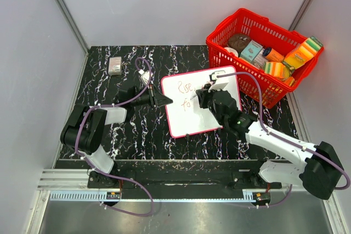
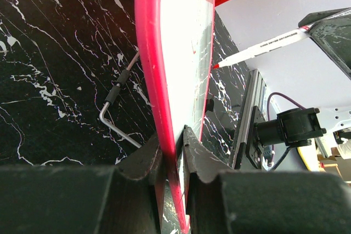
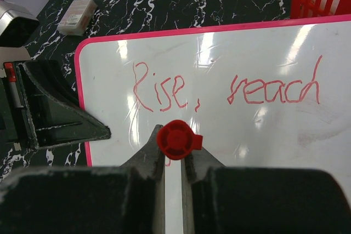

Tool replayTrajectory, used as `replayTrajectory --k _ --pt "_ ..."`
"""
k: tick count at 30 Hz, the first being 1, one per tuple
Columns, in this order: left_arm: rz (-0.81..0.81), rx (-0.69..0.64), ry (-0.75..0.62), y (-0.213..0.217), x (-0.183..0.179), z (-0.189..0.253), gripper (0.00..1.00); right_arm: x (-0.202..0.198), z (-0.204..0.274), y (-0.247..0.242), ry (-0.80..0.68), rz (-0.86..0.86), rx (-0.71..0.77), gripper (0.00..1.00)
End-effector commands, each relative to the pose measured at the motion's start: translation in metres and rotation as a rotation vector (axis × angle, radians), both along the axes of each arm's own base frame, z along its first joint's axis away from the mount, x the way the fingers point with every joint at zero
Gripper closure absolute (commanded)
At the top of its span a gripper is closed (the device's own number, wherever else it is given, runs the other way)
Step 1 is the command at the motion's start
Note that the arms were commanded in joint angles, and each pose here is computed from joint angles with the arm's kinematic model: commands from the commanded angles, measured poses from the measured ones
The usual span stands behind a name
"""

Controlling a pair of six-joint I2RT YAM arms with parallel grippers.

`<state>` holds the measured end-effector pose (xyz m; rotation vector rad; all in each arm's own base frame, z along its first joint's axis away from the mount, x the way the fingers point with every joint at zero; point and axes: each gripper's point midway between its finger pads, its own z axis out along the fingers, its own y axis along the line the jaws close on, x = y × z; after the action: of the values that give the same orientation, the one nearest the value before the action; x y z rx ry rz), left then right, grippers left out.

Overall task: Write a sentence on the whiteboard
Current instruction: Put down the whiteboard on the whiteboard stand.

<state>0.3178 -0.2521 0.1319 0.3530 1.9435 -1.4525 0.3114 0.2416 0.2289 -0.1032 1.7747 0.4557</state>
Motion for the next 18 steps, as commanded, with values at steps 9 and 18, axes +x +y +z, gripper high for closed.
replayTrajectory --k 9,18 --pt "-0.021 0.016 -0.141 -0.006 0.004 0.015 1.00 0.012 -0.012 -0.005 0.013 -0.036 -0.008 1.00" --pt "-0.023 0.016 -0.144 -0.006 0.004 0.016 1.00 0.003 -0.028 -0.007 0.053 -0.009 -0.009 1.00"
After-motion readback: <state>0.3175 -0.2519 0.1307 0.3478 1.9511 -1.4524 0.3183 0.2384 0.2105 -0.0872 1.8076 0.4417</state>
